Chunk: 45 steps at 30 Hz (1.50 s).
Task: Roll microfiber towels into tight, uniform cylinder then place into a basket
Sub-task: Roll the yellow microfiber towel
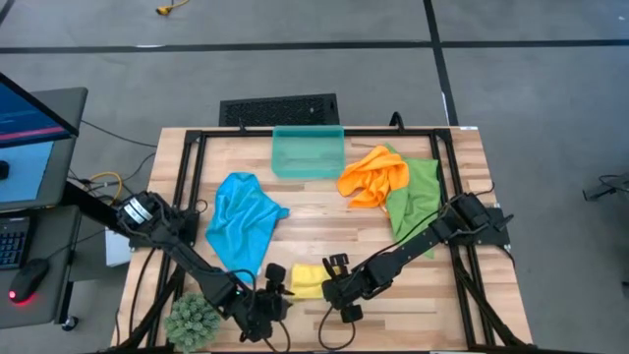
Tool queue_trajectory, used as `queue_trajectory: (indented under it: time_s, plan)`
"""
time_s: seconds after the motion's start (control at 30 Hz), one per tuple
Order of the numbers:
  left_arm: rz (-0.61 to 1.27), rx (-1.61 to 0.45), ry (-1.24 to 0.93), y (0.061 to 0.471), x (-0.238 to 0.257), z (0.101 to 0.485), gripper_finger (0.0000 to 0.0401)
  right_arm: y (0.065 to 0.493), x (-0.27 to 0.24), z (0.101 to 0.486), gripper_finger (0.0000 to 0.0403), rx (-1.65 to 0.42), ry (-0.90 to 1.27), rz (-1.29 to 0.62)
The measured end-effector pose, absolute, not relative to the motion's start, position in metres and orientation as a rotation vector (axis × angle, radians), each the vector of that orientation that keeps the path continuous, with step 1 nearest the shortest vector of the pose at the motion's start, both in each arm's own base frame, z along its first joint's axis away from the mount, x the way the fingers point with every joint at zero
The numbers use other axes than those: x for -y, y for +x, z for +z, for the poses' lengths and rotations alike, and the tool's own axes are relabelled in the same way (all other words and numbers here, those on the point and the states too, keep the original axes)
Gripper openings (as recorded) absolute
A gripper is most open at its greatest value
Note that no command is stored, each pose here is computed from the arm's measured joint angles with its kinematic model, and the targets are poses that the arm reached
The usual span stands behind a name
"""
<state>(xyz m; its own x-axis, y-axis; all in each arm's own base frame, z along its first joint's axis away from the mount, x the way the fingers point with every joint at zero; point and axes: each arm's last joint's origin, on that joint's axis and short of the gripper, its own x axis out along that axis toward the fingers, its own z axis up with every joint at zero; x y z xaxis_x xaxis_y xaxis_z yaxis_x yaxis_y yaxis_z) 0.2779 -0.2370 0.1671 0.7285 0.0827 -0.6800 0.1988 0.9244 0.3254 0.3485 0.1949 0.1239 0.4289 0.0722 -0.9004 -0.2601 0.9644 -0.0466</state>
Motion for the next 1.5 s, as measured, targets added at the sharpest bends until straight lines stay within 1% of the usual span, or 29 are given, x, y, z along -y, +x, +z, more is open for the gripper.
queue_trajectory:
  time_s: [0.17, 0.27, 0.4, 0.57, 0.73, 0.97, 1.1, 1.2, 1.27, 1.37, 1.4, 1.5]
  plan:
    - [-0.116, -0.747, 0.494, 0.288, 0.241, 0.15, 0.0123, 0.348, -0.195, 0.124, 0.0017, -1.111, -0.185, 0.203]
    - [-0.101, -0.775, 0.523, 0.294, 0.236, 0.137, 0.0123, 0.348, -0.195, 0.124, 0.0023, -1.112, -0.172, 0.194]
    - [-0.007, -0.783, 0.498, 0.298, 0.227, 0.136, 0.0123, 0.348, -0.195, 0.124, 0.0023, -1.114, -0.17, 0.197]
    - [-0.049, -0.837, 0.479, 0.299, 0.224, 0.131, 0.0123, 0.348, -0.195, 0.124, 0.0017, -1.121, -0.162, 0.209]
    - [-0.103, -0.922, 0.438, 0.304, 0.218, 0.117, 0.0123, 0.348, -0.195, 0.124, 0.0026, -1.121, -0.161, 0.211]
    - [-0.015, -0.991, 0.371, 0.308, 0.207, 0.106, 0.0123, 0.347, -0.197, 0.124, 0.002, -1.118, -0.18, 0.229]
    - [0.019, -1.003, 0.332, 0.309, 0.202, 0.105, 0.0122, 0.346, -0.201, 0.124, 0.0025, -1.099, -0.217, 0.257]
    - [0.041, -1.01, 0.317, 0.311, 0.199, 0.105, 0.0103, 0.346, -0.203, 0.125, 0.0028, -1.089, -0.215, 0.263]
    - [0.047, -1.011, 0.321, 0.311, 0.197, 0.104, 0.0077, 0.346, -0.204, 0.125, 0.0026, -1.088, -0.216, 0.266]
    - [0.034, -1.024, 0.321, 0.312, 0.196, 0.104, 0.0024, 0.345, -0.206, 0.125, 0.0021, -1.087, -0.209, 0.286]
    - [0.026, -1.032, 0.308, 0.312, 0.195, 0.104, 0.0015, 0.345, -0.206, 0.125, 0.002, -1.086, -0.204, 0.295]
    - [0.003, -1.051, 0.238, 0.311, 0.195, 0.107, 0.0012, 0.345, -0.209, 0.125, 0.0021, -1.082, -0.18, 0.321]
